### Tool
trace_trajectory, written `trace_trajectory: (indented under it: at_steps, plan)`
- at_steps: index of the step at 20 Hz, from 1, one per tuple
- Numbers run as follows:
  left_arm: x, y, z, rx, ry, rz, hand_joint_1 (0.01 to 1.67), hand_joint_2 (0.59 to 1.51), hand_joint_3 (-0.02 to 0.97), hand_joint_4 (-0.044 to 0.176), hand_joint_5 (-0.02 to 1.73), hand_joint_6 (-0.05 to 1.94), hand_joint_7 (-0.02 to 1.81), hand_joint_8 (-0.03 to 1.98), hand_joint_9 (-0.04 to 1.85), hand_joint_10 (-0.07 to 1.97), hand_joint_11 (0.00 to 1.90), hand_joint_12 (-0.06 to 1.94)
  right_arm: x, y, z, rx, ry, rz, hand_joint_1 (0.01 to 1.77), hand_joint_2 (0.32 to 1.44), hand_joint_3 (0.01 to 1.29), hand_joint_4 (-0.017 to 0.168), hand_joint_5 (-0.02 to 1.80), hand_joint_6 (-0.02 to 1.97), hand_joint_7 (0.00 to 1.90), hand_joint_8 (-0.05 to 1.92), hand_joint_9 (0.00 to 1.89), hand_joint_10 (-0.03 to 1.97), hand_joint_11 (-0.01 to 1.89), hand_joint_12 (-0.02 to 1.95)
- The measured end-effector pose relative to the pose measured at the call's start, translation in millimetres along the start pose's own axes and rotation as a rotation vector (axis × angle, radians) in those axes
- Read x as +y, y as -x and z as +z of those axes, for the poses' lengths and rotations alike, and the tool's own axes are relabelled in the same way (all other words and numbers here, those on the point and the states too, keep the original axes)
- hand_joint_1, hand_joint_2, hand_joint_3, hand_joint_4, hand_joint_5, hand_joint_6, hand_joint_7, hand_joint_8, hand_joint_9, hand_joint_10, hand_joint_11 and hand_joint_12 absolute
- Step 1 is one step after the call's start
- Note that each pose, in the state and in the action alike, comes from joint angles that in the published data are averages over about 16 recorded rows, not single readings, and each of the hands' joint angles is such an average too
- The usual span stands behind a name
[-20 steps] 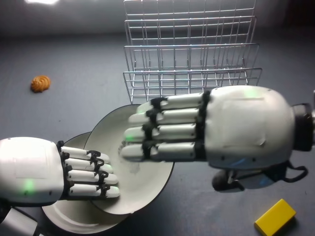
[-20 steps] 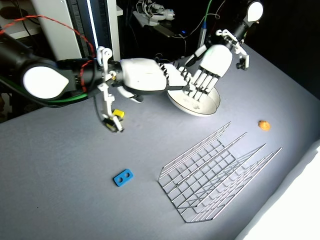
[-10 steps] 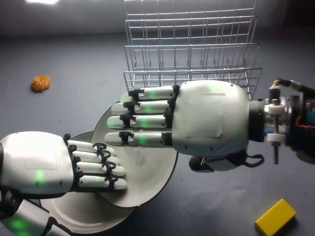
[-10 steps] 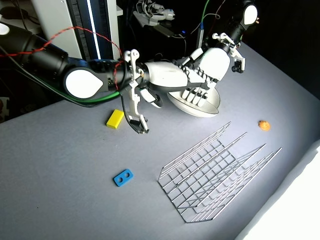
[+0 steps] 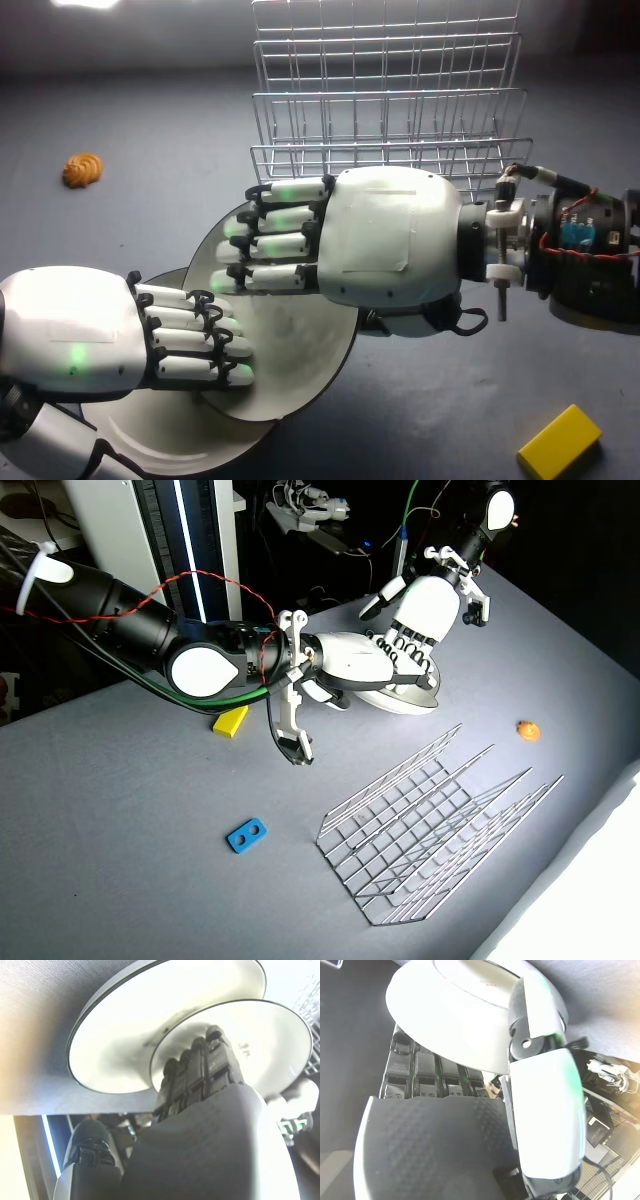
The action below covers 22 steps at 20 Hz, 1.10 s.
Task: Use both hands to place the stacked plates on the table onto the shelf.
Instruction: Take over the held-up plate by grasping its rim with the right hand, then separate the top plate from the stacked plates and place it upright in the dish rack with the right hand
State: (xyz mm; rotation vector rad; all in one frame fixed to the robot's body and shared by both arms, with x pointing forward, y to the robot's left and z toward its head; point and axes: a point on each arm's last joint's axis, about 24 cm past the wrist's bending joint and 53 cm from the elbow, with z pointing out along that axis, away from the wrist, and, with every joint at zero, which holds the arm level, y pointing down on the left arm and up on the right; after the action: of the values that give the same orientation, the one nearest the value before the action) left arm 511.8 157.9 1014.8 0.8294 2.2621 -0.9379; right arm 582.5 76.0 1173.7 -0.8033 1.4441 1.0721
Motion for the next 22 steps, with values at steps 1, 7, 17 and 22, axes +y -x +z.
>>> trace_trajectory:
  at_steps: [1,7,17,22]
  plan:
    - [0.4,0.1,-0.1,0.0,0.0,0.0,0.01,1.197,-0.009,0.005,0.03,0.01,-0.01,-0.01,0.01,-0.01,0.01,0.01,-0.4,-0.7,1.1,-0.001,0.0,0.0,1.1,1.05,0.02,0.007,0.27,0.04,0.28,0.01,0.26,0.04,0.06,0.75]
    - [3.3,1.4,-1.6,-0.002,0.004,0.004,0.01,1.197,-0.008,0.005,0.03,0.01,0.0,-0.01,0.02,-0.01,0.01,0.01,2.3,-2.4,5.1,-0.014,0.016,-0.001,1.07,1.06,0.01,0.01,0.57,0.26,0.62,0.11,0.63,0.06,0.28,1.06]
    - [12.5,26.1,-13.9,-0.053,0.023,0.036,0.02,1.186,-0.009,0.002,0.04,0.02,0.02,0.0,0.02,0.0,0.02,0.01,15.5,7.8,3.0,-0.047,0.051,0.007,1.09,0.99,0.01,0.022,0.87,0.68,0.96,0.5,1.11,0.04,0.67,1.04]
    - [23.7,48.6,-28.8,-0.101,0.052,0.063,0.02,1.18,-0.009,0.001,0.05,0.02,0.03,0.0,0.02,0.0,0.02,0.01,24.4,17.2,-0.8,-0.058,0.063,0.023,1.12,0.98,0.01,0.026,0.9,0.76,0.98,0.66,1.17,0.03,0.71,1.03]
